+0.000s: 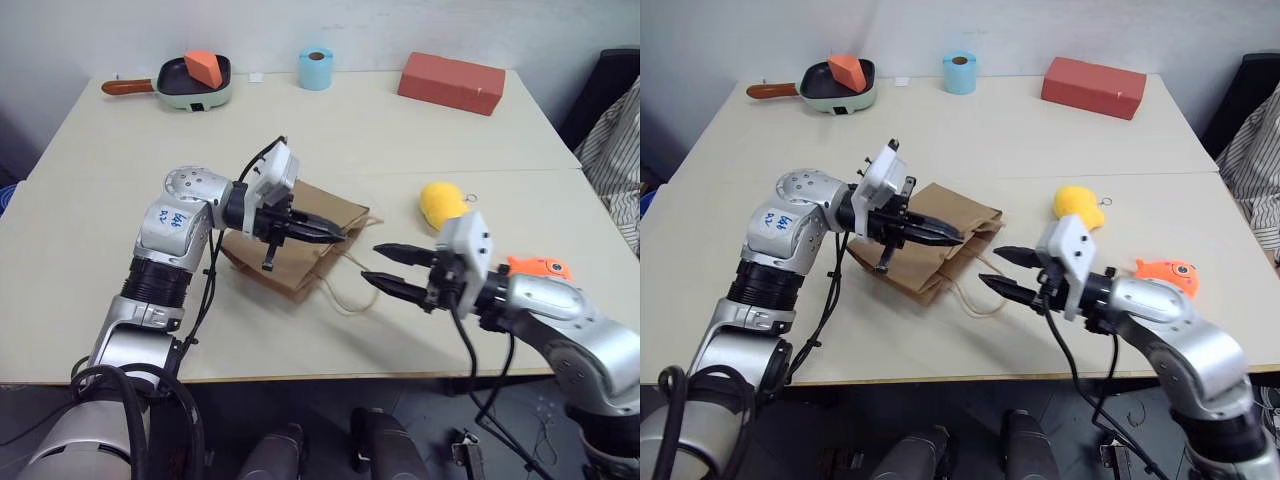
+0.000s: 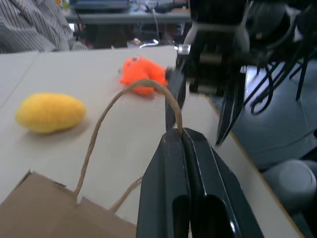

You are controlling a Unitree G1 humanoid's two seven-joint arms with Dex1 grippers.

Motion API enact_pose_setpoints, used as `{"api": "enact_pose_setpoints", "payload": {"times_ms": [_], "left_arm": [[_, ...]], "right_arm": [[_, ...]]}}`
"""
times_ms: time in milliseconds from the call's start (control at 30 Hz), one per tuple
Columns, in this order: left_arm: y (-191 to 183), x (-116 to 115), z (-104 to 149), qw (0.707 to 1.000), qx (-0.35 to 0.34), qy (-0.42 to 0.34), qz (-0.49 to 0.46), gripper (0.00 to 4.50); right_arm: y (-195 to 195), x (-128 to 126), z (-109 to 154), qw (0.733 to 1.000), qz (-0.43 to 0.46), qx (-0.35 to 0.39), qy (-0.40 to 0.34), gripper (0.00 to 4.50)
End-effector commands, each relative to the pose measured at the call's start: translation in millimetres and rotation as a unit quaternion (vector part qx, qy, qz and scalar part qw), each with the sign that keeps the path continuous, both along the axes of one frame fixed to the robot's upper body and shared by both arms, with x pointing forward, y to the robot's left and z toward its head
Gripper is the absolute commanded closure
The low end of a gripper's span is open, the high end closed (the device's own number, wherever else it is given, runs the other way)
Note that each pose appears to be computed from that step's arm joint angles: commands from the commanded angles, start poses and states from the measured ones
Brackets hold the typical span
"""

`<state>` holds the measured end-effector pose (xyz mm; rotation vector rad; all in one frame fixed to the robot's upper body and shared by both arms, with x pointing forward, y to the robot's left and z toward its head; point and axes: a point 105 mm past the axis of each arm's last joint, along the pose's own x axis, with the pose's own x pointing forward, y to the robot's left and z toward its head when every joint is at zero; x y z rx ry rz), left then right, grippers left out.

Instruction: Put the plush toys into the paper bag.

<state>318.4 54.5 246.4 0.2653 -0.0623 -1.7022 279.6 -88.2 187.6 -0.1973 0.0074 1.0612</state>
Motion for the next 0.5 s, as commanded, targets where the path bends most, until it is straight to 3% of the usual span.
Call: {"api": "enact_pose_setpoints", "payload": {"times_ms": [33,100,400,500], "left_arm": [[-7,-10,32,0.998,-0.052,-0.015,-0.013,4.50],[-10,-17,44,0.997,-0.076,0.002,-0.025,4.50],[-12,-30,47,0.997,-0.073,0.001,-0.038,4.50],[-13,-28,49,0.996,-0.083,-0.003,-0.026,4.50]], "right_arm": [[11,15,-4,1.000,-0.006,-0.003,-0.011,3.89],[18,26,-11,1.000,-0.010,-0.005,-0.006,4.45],[28,54,-30,0.999,-0.025,-0.018,0.032,4.45],[32,51,-49,0.996,0.005,-0.070,0.051,4.45]]}}
